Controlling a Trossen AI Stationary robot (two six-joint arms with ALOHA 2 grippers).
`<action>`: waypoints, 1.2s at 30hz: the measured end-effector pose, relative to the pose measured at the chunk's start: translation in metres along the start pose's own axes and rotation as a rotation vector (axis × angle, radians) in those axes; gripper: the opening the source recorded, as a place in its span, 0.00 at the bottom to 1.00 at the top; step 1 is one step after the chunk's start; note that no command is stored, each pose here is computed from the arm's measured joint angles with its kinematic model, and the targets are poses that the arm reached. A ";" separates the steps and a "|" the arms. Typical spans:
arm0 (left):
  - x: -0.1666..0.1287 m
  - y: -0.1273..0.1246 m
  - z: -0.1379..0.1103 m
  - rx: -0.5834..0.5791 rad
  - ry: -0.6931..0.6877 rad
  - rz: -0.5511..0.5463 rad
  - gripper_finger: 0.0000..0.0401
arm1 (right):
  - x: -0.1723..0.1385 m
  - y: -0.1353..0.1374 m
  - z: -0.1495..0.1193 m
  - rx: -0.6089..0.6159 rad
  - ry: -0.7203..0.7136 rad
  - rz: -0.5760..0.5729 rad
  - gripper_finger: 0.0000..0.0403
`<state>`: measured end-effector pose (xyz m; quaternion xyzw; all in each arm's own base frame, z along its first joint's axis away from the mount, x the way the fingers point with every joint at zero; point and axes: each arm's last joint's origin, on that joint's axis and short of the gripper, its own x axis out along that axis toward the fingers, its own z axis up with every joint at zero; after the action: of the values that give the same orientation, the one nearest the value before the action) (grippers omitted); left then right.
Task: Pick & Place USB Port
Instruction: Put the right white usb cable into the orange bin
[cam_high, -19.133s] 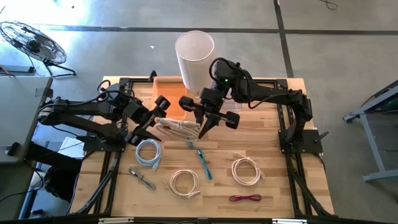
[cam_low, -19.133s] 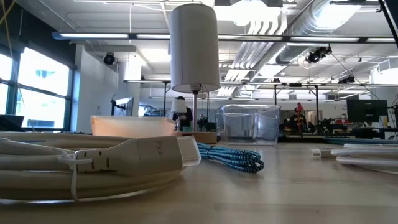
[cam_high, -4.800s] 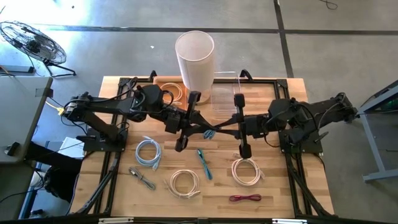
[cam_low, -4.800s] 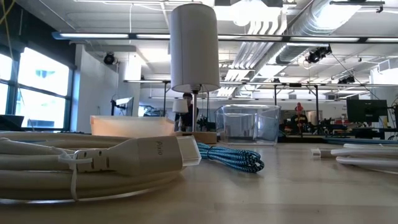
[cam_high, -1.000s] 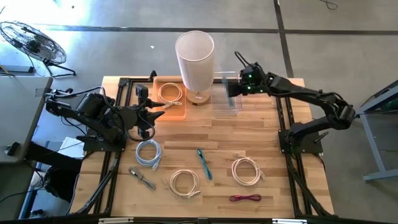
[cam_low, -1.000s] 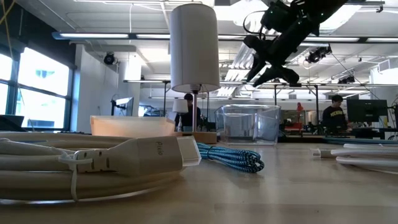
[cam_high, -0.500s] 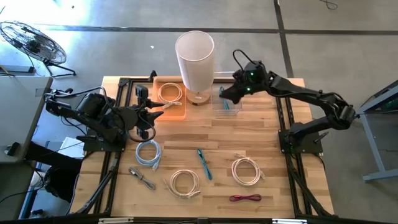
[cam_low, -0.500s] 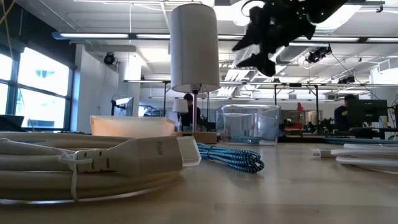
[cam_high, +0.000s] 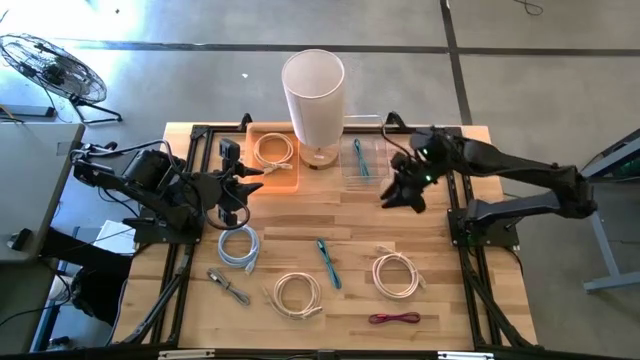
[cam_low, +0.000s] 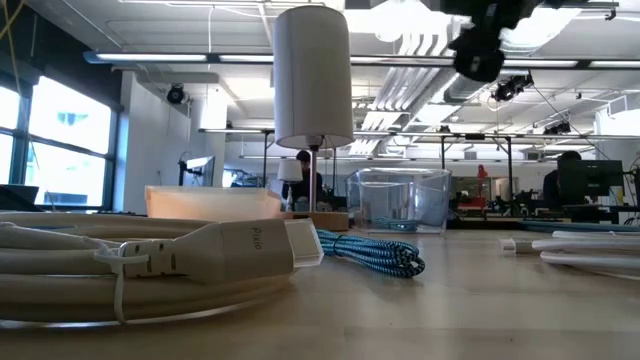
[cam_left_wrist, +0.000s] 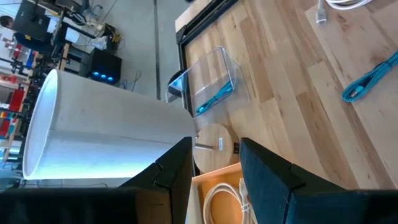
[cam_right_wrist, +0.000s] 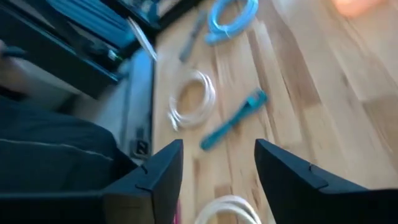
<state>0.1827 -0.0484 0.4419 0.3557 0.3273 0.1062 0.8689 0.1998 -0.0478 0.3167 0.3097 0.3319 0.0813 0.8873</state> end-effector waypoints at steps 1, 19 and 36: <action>0.000 0.000 0.000 0.000 0.000 0.000 0.33 | -0.001 0.005 -0.005 -0.005 0.008 -0.033 0.46; 0.000 0.000 0.000 -0.002 0.001 0.000 0.33 | 0.047 0.073 -0.083 -0.060 0.297 -0.366 0.43; 0.000 -0.001 0.000 0.004 -0.011 -0.026 0.33 | 0.105 0.067 -0.107 -0.054 0.486 -0.561 0.43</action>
<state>0.1829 -0.0492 0.4416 0.3537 0.3272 0.0922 0.8714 0.2156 0.0950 0.2375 0.1550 0.6025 -0.0855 0.7783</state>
